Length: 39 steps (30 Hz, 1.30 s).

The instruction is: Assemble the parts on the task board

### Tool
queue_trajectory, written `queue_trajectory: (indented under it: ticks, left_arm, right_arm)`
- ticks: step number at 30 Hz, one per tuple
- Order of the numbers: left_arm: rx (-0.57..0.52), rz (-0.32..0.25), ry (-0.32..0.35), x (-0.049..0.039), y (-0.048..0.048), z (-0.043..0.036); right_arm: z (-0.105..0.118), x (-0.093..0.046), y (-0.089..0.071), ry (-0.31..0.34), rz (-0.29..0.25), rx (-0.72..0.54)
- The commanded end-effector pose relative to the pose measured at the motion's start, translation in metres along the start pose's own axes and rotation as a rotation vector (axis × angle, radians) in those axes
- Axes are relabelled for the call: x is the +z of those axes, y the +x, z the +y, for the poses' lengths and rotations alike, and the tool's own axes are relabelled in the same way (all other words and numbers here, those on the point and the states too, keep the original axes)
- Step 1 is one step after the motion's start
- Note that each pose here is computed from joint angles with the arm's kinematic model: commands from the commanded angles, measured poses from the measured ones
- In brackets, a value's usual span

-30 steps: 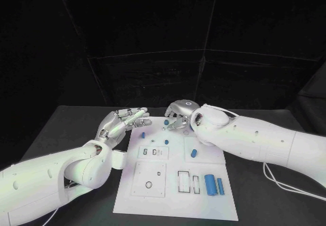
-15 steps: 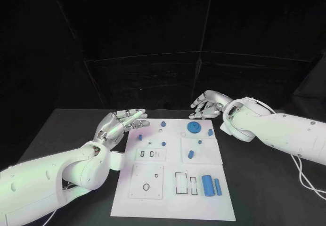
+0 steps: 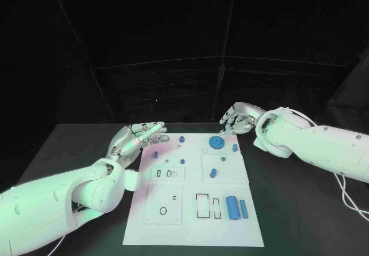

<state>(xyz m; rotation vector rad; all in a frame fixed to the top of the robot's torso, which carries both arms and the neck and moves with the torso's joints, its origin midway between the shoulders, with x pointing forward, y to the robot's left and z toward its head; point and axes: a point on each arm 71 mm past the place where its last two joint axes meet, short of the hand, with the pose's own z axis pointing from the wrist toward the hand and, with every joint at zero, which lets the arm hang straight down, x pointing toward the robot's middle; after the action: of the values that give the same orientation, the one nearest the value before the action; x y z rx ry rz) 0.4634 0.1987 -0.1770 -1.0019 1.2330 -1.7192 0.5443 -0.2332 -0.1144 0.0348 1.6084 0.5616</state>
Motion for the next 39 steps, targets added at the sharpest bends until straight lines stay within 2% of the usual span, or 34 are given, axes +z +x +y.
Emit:
queue_trajectory:
  ticks: [1, 7, 14, 39]
  left_arm:
    - [-0.009, 0.020, 0.006, 0.0011, 0.0018, -0.0006]
    - [-0.010, 0.023, 0.004, 0.0022, 0.0023, 0.0003]
    - [-0.011, 0.024, 0.002, 0.0026, 0.0023, 0.0009]
    - [-0.014, 0.029, -0.003, 0.0030, 0.0030, 0.0018]
  right_arm:
    - [0.005, 0.003, 0.003, -0.011, 0.026, -0.148]
    - [0.013, 0.010, 0.011, -0.001, 0.061, -0.232]
    - [0.013, 0.011, 0.019, 0.019, 0.111, -0.255]
    - [0.011, 0.017, 0.031, 0.044, 0.158, -0.247]
